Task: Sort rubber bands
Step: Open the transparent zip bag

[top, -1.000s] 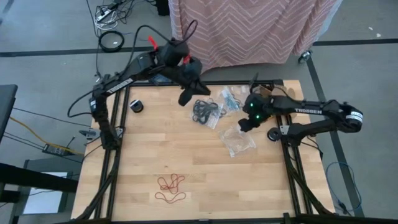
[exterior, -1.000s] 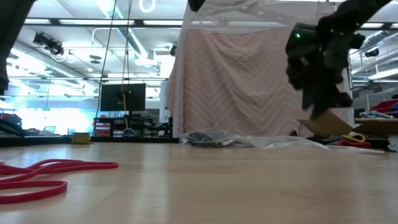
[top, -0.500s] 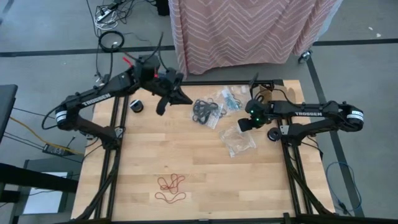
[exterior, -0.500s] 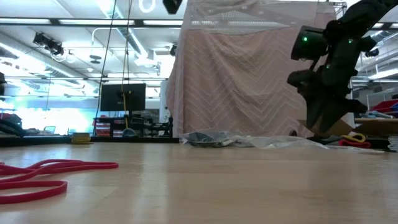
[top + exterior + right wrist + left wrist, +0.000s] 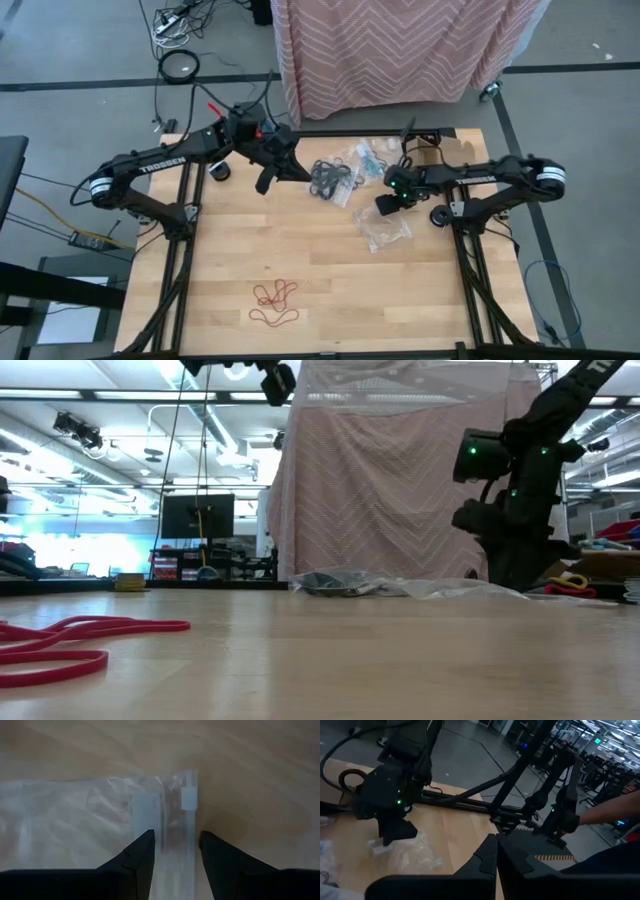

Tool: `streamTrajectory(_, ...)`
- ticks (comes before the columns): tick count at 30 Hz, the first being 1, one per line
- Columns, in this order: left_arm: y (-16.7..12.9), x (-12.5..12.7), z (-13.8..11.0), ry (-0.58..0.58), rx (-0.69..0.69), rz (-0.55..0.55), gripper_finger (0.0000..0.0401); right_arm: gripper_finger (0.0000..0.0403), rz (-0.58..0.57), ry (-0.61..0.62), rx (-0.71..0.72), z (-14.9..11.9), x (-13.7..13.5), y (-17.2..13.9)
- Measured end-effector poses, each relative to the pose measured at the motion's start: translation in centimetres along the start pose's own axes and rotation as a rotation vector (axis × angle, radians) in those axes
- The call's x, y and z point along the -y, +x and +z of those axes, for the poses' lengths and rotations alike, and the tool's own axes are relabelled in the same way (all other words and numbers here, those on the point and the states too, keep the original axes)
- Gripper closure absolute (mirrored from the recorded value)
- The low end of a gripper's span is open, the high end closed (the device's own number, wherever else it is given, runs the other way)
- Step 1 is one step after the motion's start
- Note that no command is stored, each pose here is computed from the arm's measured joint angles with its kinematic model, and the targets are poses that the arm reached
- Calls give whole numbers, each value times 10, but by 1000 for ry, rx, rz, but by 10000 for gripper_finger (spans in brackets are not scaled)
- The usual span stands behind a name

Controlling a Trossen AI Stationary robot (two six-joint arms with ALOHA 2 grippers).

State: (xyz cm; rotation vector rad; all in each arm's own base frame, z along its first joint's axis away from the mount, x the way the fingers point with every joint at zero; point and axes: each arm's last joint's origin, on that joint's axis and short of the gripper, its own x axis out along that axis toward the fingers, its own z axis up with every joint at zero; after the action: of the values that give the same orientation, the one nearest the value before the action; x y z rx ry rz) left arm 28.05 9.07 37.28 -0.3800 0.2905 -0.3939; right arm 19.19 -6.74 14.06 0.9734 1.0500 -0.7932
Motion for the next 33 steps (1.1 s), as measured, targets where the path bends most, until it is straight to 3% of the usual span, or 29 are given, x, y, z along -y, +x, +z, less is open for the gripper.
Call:
streamTrajectory(6, -1, 2, 1, -40, 1, -20, 385, 268, -56, 18, -20, -2, -3, 12)
streamTrajectory(11, -1, 2, 1, -42, -3, -35, 385, 380, -65, -26, 29, -9, -4, 4)
streamTrajectory(13, -1, 2, 0, -28, -4, -35, 385, 391, -36, -35, 39, -11, -6, -2)
streamTrajectory(17, -1, 1, 1, 8, -1, -25, 385, 401, 89, -79, 97, -13, -14, -20)
streamTrajectory(25, 2, -7, -5, 42, -26, 90, 385, 402, 466, -253, 365, -13, -45, -62)
streamTrajectory(33, 13, -23, -23, 14, -156, 123, 378, 403, 568, -454, 496, 4, -87, -107)
